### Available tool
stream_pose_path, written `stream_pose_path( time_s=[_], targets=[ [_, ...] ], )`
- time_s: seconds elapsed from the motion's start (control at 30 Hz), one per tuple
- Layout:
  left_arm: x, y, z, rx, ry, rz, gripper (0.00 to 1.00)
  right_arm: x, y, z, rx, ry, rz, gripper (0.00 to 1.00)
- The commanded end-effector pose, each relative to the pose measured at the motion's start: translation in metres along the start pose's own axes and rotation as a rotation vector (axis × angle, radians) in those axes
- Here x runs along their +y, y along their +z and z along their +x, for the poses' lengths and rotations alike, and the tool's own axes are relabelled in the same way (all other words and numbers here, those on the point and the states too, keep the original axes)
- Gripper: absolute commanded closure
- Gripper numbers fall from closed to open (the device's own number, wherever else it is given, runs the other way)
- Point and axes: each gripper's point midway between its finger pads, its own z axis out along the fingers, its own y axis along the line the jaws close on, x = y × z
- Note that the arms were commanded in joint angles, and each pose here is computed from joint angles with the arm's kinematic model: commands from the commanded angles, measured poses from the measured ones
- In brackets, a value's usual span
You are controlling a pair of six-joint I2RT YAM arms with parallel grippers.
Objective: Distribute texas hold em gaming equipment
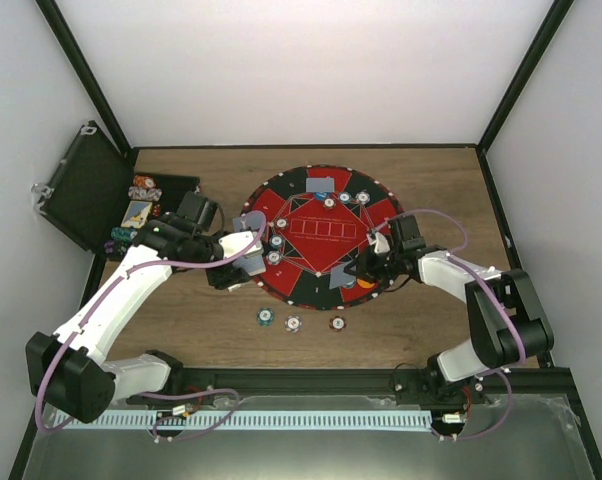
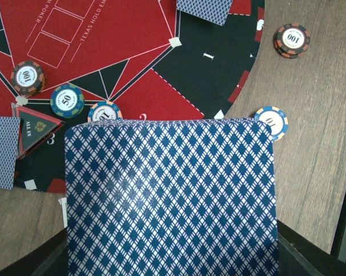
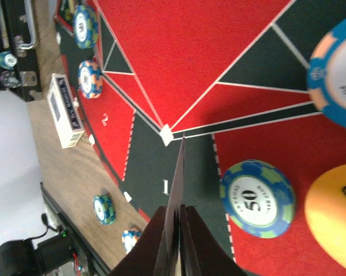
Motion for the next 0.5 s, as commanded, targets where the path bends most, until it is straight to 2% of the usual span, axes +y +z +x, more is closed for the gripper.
stream_pose_path(
  time_s=[0.0, 0.23, 0.33, 0.47],
  targets=[
    [0.0, -0.006, -0.01, -0.025, 0.027, 0.003, 0.88, -0.017, -0.001, -0.004, -0.031, -0.019, 0.103, 0.91],
    [0.0, -0.008, -0.013, -0.035, 0.028, 0.008, 0.88, -0.036, -0.005, -0.004, -0.047, -0.008, 0.215, 0.8],
    [0.0, -0.008, -0.013, -0.033, 0.027, 0.009, 0.88, -0.04, -0.015, -0.01, -0.091, -0.009, 0.274, 0.78],
    [-0.001, -0.009, -0.013, -0.034, 0.03, 0.009, 0.88, -0.036, -0.033, -0.024, -0.167, -0.023, 0.345, 0.67]
  ],
)
